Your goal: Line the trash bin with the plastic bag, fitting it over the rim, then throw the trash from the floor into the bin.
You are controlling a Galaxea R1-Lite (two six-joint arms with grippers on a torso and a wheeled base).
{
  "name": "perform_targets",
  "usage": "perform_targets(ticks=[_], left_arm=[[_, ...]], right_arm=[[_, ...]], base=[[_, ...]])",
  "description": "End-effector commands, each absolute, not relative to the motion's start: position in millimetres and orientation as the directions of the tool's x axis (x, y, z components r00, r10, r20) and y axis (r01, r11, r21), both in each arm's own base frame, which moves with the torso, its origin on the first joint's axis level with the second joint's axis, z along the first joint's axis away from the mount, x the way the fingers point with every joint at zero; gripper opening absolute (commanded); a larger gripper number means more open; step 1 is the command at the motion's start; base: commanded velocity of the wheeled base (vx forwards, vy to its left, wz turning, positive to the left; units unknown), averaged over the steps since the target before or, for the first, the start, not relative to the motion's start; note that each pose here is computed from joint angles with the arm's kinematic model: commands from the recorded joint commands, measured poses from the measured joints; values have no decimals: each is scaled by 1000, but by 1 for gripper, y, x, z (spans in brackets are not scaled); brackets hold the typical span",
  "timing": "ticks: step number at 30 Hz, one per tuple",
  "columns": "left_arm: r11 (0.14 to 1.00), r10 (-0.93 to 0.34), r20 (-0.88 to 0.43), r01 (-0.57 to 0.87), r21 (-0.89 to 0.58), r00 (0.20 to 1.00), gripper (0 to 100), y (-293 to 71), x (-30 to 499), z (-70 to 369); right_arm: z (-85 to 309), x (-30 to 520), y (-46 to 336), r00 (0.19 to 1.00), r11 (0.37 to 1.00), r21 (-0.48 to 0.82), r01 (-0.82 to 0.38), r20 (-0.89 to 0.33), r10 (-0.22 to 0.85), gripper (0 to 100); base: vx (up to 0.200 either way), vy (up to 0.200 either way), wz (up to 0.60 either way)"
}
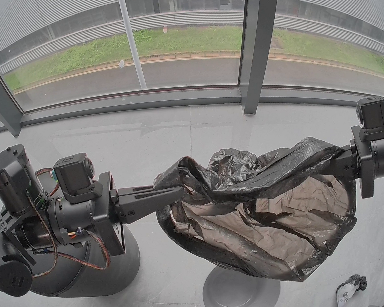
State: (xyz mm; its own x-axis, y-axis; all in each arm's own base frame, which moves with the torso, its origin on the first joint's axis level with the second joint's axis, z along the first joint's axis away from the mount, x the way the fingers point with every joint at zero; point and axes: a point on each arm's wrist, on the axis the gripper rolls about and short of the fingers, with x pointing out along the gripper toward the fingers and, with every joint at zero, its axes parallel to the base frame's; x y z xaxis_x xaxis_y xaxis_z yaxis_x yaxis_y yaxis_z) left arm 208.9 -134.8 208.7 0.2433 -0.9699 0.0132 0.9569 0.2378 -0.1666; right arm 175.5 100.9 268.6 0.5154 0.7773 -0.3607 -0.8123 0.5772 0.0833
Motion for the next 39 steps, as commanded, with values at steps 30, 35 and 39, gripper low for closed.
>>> perform_targets(ticks=[30,35,39], left_arm=[[306,-951,-19,928,-213,309,0,-113,207,193],[301,-951,-12,916,-266,309,0,-114,208,189],[305,-951,-32,908,-287,309,0,-111,203,182]], right_arm=[[254,196,100,474,570,168,-804,-399,785,0],[245,209,103,484,579,167,-798,-395,781,0],[238,210,104,467,568,179,-803,-402,788,0]], base=[[-147,-147,0],[0,0,0],[0,0,0]])
